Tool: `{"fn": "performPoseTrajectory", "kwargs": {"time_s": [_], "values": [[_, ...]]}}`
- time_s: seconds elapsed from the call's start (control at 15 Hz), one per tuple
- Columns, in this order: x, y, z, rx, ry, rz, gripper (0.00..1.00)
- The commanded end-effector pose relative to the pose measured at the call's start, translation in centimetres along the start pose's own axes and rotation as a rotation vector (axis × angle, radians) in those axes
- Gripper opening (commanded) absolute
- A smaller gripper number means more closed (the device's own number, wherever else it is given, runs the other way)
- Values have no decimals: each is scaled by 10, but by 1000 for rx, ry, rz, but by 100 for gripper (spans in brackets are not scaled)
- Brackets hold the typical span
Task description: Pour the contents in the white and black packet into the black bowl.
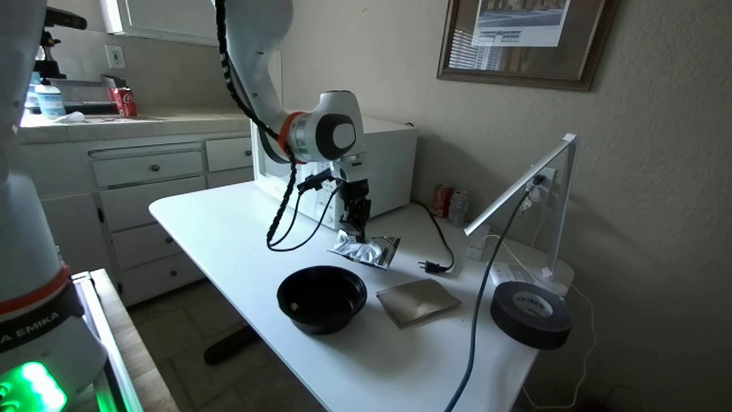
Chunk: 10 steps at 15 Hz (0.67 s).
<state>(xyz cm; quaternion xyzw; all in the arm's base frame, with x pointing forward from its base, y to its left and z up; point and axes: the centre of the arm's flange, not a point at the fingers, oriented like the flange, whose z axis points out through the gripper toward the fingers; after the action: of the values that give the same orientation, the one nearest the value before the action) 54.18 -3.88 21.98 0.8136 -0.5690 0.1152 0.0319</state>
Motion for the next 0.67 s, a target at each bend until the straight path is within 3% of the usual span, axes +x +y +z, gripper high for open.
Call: {"fn": "performPoseTrajectory", "kwargs": {"time_s": [0.0,0.2,0.6], "values": [[4,-11,11,5,-38,0,33],[7,-13,-4,14,-60,4,55],[21,-13,-60,19,-23,7,100]]}}
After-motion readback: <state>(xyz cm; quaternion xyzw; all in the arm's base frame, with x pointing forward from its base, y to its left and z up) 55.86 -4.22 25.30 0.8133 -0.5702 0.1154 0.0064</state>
